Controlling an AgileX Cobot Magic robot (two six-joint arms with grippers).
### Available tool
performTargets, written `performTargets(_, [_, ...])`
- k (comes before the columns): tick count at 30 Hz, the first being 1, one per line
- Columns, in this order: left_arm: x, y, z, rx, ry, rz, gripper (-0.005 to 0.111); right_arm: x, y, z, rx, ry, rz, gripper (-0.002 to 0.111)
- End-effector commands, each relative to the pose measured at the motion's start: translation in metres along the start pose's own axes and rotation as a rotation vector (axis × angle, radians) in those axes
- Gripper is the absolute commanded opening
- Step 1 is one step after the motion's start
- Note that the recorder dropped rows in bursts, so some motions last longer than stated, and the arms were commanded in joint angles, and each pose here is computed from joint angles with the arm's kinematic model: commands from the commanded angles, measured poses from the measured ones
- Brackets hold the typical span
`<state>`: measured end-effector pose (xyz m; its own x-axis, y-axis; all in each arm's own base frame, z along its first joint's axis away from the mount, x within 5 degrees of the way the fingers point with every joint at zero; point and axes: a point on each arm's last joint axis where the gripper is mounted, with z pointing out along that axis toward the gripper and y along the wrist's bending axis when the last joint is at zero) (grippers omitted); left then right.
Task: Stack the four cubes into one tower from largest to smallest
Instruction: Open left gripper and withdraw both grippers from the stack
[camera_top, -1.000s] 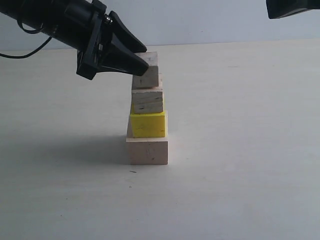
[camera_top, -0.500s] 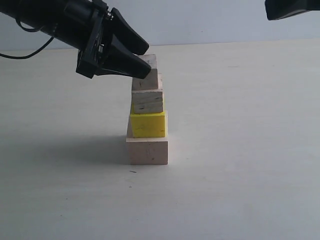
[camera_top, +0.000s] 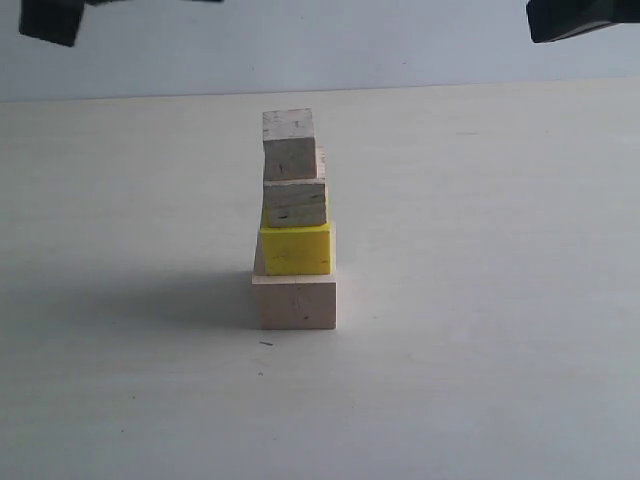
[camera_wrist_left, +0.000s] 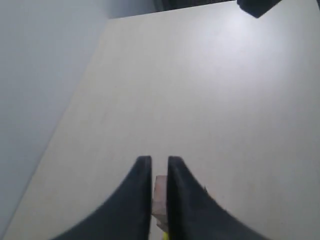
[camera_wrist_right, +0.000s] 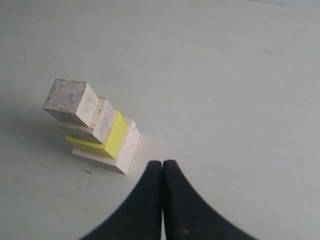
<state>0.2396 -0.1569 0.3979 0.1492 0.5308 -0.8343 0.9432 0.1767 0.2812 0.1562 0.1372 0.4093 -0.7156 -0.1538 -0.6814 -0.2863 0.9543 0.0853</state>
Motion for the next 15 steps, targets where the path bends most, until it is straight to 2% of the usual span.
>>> performTargets(1, [-0.016, -0.013, -0.026, -0.063, -0.015, 0.003, 0.0, -0.007, -0.002, -0.015, -0.071, -0.136, -0.005, 0.0])
performTargets(4, [-0.016, -0.021, -0.032, -0.072, -0.013, -0.047, 0.0, -0.011, -0.007, -0.041, -0.159, -0.306, -0.021, 0.0])
performTargets(9, [0.023, -0.054, -0.02, 0.026, 0.02, -0.201, 0.0, 0.014, -0.022, -0.052, -0.239, -0.471, -0.052, 0.0])
performTargets(12, [0.047, -0.072, -0.013, 0.031, 0.008, -0.307, 0.0, 0.039, -0.026, -0.038, -0.27, -0.483, -0.073, 0.0])
performTargets(15, [0.064, -0.088, -0.012, -0.008, -0.016, -0.398, 0.0, 0.06, -0.03, -0.022, -0.286, -0.456, -0.055, 0.0])
